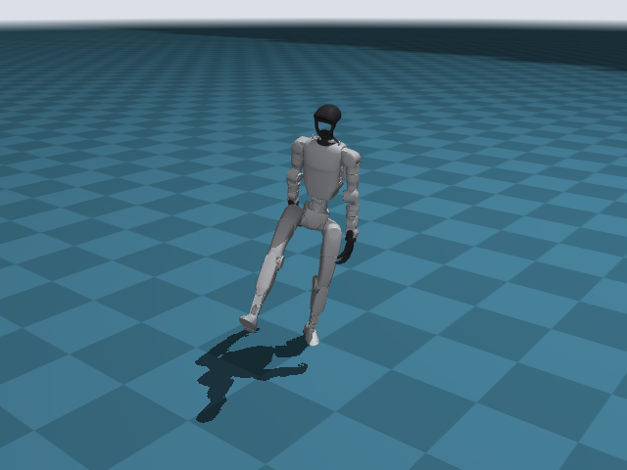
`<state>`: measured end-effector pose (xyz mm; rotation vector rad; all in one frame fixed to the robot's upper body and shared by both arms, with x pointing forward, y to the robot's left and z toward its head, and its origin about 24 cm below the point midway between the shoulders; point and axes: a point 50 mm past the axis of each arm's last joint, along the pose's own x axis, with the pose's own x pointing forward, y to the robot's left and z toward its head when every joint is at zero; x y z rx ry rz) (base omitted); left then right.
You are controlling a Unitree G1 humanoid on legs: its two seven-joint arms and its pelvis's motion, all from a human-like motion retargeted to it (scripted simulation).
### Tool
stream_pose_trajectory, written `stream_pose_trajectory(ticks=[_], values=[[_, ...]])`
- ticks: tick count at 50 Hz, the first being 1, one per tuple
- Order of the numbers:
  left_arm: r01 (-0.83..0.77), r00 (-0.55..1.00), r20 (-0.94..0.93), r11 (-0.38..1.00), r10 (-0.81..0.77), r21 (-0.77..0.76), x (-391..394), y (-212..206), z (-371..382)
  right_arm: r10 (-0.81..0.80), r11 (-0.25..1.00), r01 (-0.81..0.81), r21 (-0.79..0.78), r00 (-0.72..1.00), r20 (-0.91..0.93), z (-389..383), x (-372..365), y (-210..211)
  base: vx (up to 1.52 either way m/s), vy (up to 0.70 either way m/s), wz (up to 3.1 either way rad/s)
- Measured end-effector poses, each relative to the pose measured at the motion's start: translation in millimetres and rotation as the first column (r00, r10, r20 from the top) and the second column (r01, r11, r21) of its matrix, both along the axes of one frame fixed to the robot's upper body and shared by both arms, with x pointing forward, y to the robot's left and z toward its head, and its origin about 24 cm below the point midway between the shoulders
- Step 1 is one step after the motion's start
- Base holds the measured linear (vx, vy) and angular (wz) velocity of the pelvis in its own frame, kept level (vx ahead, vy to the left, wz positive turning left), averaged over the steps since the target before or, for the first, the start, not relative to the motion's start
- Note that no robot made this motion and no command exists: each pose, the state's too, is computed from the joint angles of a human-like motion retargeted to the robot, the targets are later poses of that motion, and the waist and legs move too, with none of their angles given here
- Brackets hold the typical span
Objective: In place motions
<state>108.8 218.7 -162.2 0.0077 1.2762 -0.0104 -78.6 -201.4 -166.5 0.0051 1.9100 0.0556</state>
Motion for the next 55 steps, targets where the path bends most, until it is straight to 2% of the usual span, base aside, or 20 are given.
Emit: stream_pose_trajectory(ticks=[4, 10, 15, 20, 25, 29, 35, 42, 48, 55], values=[[-0.046, 0.997, -0.063, 0.997, 0.043, -0.058, -17.0, -7.9, -5.2, 0.035, 0.998, -0.041, 0.05, 0.994, 0.107, -6.9, 23.3, 7.5, 0.13, -0.06, 0.05], [-0.096, 0.969, -0.236, 0.993, 0.078, -0.065, -74.7, -14.9, -14.1, 0.137, 0.989, -0.145, 0.008, 0.947, 0.29, -11.5, 77.5, -1.7, 0.11, -0.01, -0.79], [-0.165, 0.889, -0.44, 0.985, 0.124, -0.058, -144.8, -27.2, -13.6, 0.261, 0.963, -0.265, -0.05, 0.874, 0.41, -7.9, 128.5, -10.0, 0.04, 0.09, -1.27], [-0.228, 0.791, -0.594, 0.972, 0.147, -0.063, -201.8, -41.4, -4.1, 0.285, 0.947, -0.318, -0.038, 0.784, 0.551, -0.4, 176.6, 1.5, -0.15, 0.15, -0.83], [-0.25, 0.766, -0.626, 0.965, 0.148, -0.078, -218.2, -47.4, -0.5, 0.29, 0.925, -0.381, -0.01, 0.688, 0.665, 9.1, 210.4, 21.8, -0.33, 0.15, -0.69], [-0.221, 0.806, -0.577, 0.971, 0.13, -0.09, -196.4, -41.0, -6.0, 0.332, 0.887, -0.461, -0.01, 0.624, 0.707, 15.1, 222.8, 31.0, -0.38, 0.19, -0.25], [-0.158, 0.897, -0.429, 0.983, 0.106, -0.089, -142.4, -33.6, -15.5, 0.423, 0.843, -0.537, -0.025, 0.633, 0.648, 8.5, 203.7, 24.3, -0.25, 0.24, 0.05], [-0.159, 0.953, -0.277, 0.982, 0.124, -0.105, -98.4, -36.2, -18.3, 0.4, 0.884, -0.465, 0.036, 0.796, 0.454, -7.4, 143.7, 10.0, -0.18, 0.22, 0.22], [-0.148, 0.956, -0.268, 0.985, 0.118, -0.093, -94.1, -35.8, -18.4, 0.329, 0.93, -0.362, 0.062, 0.897, 0.295, -11.4, 98.2, 3.2, -0.18, 0.19, 0.17], [-0.218, 0.926, -0.337, 0.97, 0.171, -0.109, -107.2, -46.7, -19.0, 0.282, 0.954, -0.294, 0.06, 0.946, 0.159, -8.9, 63.7, -5.1, -0.11, 0.18, 0.1]])
